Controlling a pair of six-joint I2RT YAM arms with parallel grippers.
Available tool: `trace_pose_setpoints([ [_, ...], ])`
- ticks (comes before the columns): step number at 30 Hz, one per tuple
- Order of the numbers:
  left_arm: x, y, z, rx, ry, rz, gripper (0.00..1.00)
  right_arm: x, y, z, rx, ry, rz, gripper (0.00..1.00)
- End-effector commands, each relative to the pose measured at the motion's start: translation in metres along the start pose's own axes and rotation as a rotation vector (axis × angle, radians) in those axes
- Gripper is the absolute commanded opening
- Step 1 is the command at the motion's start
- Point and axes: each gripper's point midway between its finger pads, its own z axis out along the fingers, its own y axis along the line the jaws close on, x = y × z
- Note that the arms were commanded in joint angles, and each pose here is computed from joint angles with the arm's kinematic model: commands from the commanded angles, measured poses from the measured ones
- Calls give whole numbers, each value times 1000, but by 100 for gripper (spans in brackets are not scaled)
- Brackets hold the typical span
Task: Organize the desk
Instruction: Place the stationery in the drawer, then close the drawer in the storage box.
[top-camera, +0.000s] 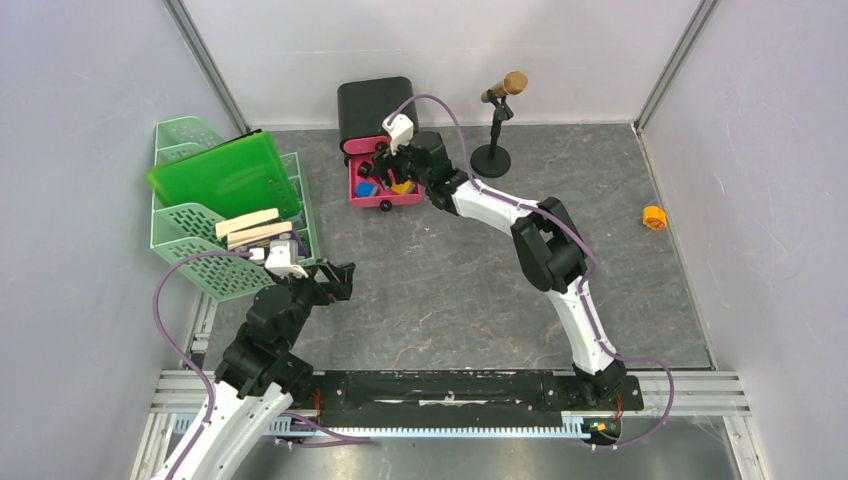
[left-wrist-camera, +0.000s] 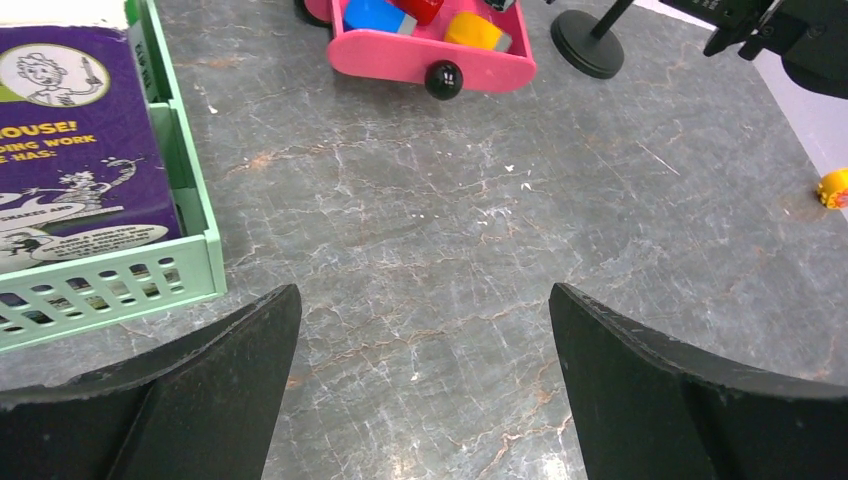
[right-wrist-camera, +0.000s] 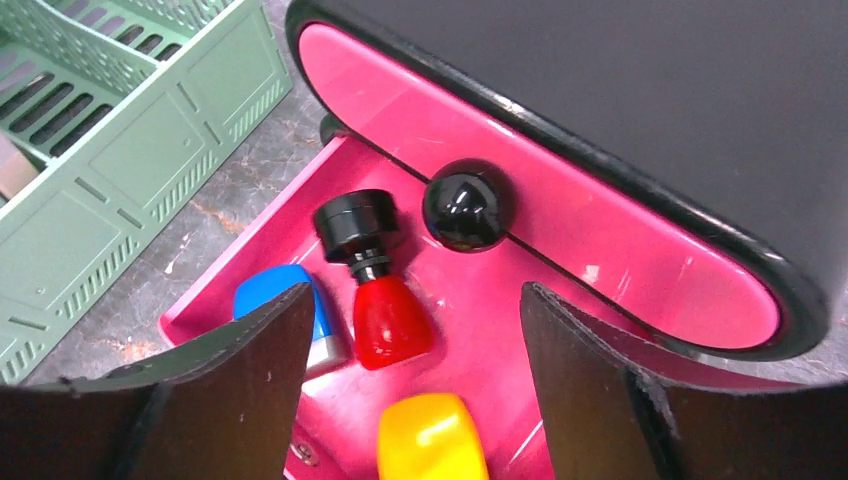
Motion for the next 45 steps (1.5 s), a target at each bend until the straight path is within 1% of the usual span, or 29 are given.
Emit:
trace_pose_setpoints([
  [1,-12,10,-2,-58,-45,28,100,-46,-10,-5,52,-122,17,84],
  [5,-11,9,-1,-57,-33,33,100,-62,-10,-22,67,-144,41,90],
  [9,-9,9,0,-53,-29,34,100,-79,-6,-46,64,-153,104,92],
  [12,-9,8,0,-51,-27,32,100,-84,-1,-65,60,-132,181,97],
  [15,-8,9,0,-52,-25,30,100,-84,6,-86,46,-108,242,98],
  [21,-8,9,0,-52,-24,28,100,-58,18,-120,37,-26,361,98],
  [26,-7,8,0,-48,-24,25,100,-21,36,-135,2,92,427,98],
  [32,-4,6,1,-37,-7,27,100,18,67,-141,-42,211,424,98],
  [35,-4,5,1,-31,-6,27,100,27,74,-135,-26,256,358,98],
  [37,-3,4,1,-26,-6,25,100,35,76,-130,-8,312,299,98],
  [45,-1,3,2,-19,3,27,100,44,81,-98,-5,352,208,96],
])
